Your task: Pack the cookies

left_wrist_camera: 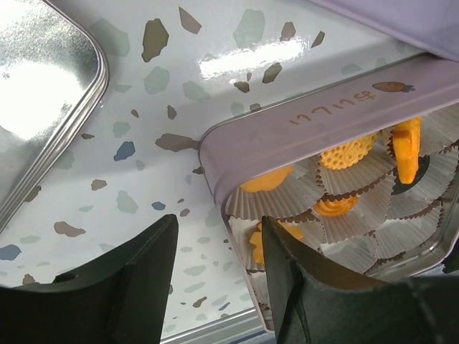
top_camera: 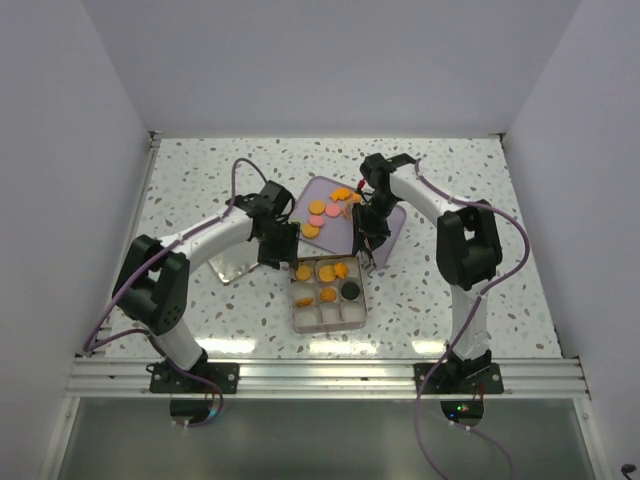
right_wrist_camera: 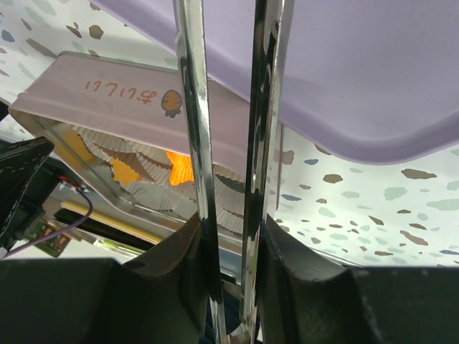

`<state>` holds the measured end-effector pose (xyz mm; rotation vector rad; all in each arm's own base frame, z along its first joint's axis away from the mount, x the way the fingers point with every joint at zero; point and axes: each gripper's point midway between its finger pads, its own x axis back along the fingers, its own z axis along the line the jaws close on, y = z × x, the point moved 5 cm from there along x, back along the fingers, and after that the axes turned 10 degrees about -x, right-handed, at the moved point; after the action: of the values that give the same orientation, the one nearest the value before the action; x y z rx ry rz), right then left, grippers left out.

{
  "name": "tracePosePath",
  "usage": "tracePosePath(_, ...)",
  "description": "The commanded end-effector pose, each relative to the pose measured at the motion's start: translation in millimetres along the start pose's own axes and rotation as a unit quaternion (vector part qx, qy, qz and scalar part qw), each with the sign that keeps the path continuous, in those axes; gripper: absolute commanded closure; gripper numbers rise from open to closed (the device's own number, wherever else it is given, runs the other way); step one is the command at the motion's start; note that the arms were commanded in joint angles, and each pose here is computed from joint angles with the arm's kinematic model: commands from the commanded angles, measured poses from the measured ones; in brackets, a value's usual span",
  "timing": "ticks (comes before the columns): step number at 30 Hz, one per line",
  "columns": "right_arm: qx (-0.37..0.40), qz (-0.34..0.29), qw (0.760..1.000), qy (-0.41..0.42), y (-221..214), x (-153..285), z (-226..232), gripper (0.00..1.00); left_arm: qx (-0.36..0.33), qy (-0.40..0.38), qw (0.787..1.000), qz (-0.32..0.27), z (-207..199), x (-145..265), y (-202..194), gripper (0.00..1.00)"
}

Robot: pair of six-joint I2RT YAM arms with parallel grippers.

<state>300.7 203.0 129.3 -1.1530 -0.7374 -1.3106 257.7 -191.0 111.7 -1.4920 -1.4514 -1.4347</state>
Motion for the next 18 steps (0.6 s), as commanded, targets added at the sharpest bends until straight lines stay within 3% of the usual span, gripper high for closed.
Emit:
tracePosePath(1, 0.014, -0.012, 0.999, 0.026, -6, 20, 12, 0.87, -0.008, -0.004, 1.0, -0.023, 1, 13, 4, 0.45)
tracePosePath(10, 0.029, -0.038, 0.998, 0.048, -23, 59, 21, 0.87, -0.006, -0.005, 0.999, -0.039, 0, 27, 17, 0.44)
tracePosePath(18, 0.051, -0.042, 0.994, 0.091, -66, 90, 20, 0.89, 0.006, 0.018, 0.997, -0.072, 11, 47, 40, 0.43)
